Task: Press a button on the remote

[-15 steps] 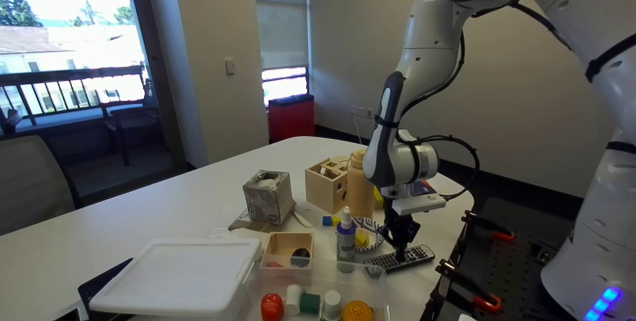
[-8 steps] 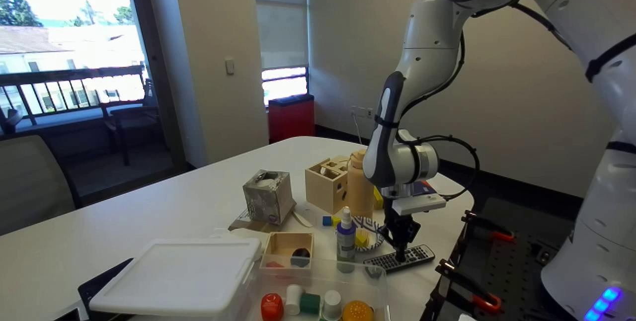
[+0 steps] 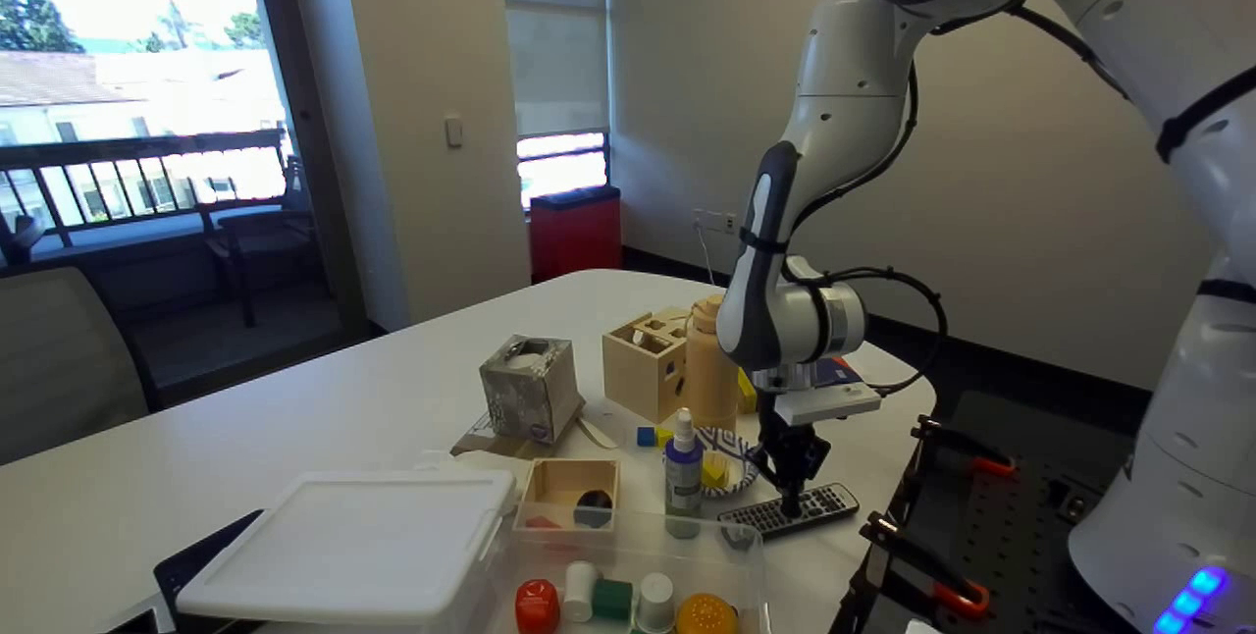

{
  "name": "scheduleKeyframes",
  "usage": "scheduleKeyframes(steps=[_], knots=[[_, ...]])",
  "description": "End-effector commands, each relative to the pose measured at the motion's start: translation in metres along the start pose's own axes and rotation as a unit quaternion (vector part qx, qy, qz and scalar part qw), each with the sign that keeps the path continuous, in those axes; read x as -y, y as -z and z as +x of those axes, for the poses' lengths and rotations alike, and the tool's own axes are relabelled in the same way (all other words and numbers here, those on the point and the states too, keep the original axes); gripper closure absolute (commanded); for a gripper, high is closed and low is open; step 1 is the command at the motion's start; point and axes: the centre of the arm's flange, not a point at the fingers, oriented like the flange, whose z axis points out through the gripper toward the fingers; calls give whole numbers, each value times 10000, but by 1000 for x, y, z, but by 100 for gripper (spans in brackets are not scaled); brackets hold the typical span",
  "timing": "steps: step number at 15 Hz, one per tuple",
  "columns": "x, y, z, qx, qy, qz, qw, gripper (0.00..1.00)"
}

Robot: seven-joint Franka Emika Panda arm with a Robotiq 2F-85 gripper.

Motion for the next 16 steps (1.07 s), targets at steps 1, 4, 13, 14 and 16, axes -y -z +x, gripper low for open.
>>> scheduleKeyframes(steps=[1,4,13,14,16], knots=[[-3,-30,4,8,-74,-138,9999,100],[-4,-30,4,-19,-69,-141,9999,100],[2,-6,-2,-158,143,-110,9997,100],[3,1,-5,-166,197,-80,9996,100],[6,14,-10,-152,276,-13,9995,100]])
